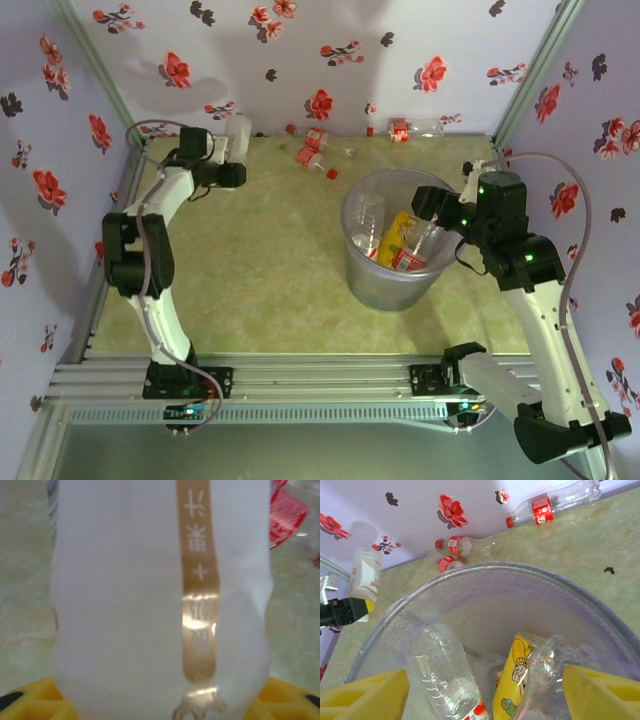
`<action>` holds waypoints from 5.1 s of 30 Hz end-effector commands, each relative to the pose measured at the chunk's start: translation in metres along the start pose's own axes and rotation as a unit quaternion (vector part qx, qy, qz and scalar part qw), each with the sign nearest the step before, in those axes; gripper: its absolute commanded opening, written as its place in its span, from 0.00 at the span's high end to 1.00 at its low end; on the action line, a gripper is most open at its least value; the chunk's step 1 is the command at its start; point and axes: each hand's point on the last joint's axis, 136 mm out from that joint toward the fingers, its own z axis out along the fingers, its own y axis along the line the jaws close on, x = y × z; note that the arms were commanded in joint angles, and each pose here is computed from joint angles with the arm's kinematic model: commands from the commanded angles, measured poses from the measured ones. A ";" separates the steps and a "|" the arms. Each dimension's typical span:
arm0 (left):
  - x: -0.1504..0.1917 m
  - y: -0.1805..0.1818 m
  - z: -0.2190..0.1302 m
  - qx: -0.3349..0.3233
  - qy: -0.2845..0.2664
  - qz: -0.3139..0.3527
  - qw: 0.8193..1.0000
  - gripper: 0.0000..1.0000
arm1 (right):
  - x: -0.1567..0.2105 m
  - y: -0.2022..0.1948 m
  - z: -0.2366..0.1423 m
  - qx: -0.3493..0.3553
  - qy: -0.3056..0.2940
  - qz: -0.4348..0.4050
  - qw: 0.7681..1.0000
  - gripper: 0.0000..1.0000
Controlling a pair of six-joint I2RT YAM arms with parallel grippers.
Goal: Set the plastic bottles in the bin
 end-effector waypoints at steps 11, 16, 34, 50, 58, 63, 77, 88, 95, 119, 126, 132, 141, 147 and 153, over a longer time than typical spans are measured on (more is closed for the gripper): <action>-0.010 -0.105 -0.099 0.175 -0.193 -0.051 0.964 1.00 | -0.026 0.082 0.026 -0.120 -0.011 -0.042 0.992 0.19; 0.014 -0.167 -0.129 0.225 -0.185 -0.007 0.957 1.00 | -0.030 0.140 0.046 -0.179 -0.004 -0.065 0.982 0.13; 0.059 -0.265 -0.177 0.309 -0.163 0.085 0.933 1.00 | -0.013 0.234 0.106 -0.281 0.044 -0.060 0.957 0.04; 0.065 -0.278 -0.189 0.324 -0.169 0.110 0.924 1.00 | -0.016 0.227 0.123 -0.286 0.054 -0.026 0.956 0.24; 0.064 -0.278 -0.190 0.323 -0.173 0.111 0.924 0.47 | -0.023 0.225 0.121 -0.288 0.047 -0.024 0.956 0.43; 0.064 -0.271 -0.193 0.305 -0.178 0.114 0.929 0.01 | -0.044 0.226 0.111 -0.297 0.020 -0.024 0.954 0.43; 0.062 -0.251 -0.190 0.253 -0.181 0.122 0.943 0.00 | -0.131 0.136 0.033 -0.221 -0.113 0.002 0.969 0.45; 0.030 -0.190 -0.111 0.127 -0.117 -0.007 0.985 0.00 | -0.087 0.056 0.005 -0.118 -0.058 0.000 0.991 0.46; 0.002 -0.173 -0.058 0.065 -0.088 -0.063 0.992 0.00 | -0.044 0.034 0.004 -0.085 -0.010 0.000 0.996 0.46; -0.038 -0.118 0.137 -0.109 0.003 -0.137 0.985 0.00 | 0.080 0.008 0.057 -0.079 0.127 0.062 0.987 0.44; -0.043 -0.103 0.158 -0.143 -0.025 -0.117 0.983 0.00 | 0.094 0.004 0.060 -0.069 0.144 0.054 0.986 0.43; -0.053 -0.111 0.175 -0.114 -0.058 -0.127 0.984 0.00 | 0.095 0.003 0.062 -0.067 0.146 0.052 0.986 0.43; -0.047 -0.117 0.196 -0.103 -0.055 -0.128 0.985 0.00 | 0.096 -0.001 0.063 -0.057 0.144 0.054 0.986 0.43; -0.029 -0.107 0.201 -0.116 -0.017 -0.125 0.985 0.00 | 0.095 -0.002 0.065 -0.056 0.142 0.055 0.987 0.43; 0.000 -0.077 0.178 -0.158 0.057 -0.098 0.981 0.00 | 0.094 -0.002 0.063 -0.054 0.139 0.055 0.987 0.43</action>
